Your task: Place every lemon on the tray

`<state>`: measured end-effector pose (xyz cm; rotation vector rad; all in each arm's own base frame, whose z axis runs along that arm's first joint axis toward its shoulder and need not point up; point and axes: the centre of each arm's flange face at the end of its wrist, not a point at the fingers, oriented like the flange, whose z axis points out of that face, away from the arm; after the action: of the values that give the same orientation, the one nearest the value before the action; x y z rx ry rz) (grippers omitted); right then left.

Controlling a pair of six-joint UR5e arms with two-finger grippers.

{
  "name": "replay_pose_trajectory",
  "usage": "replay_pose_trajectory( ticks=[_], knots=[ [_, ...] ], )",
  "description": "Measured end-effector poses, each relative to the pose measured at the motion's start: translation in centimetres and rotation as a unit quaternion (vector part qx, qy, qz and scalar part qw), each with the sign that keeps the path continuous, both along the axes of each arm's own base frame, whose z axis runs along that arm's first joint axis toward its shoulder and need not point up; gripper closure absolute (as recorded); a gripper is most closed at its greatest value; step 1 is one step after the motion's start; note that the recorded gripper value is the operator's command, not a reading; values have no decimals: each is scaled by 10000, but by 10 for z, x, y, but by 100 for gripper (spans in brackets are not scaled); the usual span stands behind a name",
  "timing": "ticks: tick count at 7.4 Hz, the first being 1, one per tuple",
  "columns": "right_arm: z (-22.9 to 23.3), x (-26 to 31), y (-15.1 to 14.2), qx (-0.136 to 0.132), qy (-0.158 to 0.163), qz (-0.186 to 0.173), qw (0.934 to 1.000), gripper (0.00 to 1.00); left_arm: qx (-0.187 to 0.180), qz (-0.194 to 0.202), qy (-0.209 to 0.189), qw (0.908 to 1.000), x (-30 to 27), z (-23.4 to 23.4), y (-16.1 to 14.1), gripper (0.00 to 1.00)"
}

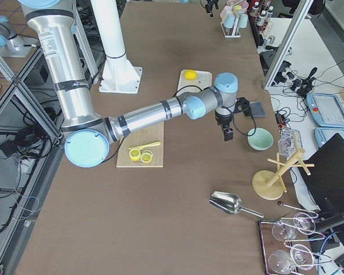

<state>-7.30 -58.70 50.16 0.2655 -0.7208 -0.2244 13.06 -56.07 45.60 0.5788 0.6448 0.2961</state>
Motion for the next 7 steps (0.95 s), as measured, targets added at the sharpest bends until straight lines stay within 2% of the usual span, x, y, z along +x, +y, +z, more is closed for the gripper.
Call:
replay_pose_trajectory(
  ticks=[2,4,6,7],
  knots=[
    [80,65,19,-321,469,69,9984,0,-509,-30,-5,9987,-39,57,20,2],
    [109,95,37,-570,368,171,9976,0,-870,-182,73,9960,-112,107,40,2],
    [117,101,46,-677,209,198,9973,0,-1295,-327,634,9890,-189,145,57,2],
    [117,101,45,-695,190,213,9972,0,-1437,-431,788,9855,-212,153,66,2]
  ],
)
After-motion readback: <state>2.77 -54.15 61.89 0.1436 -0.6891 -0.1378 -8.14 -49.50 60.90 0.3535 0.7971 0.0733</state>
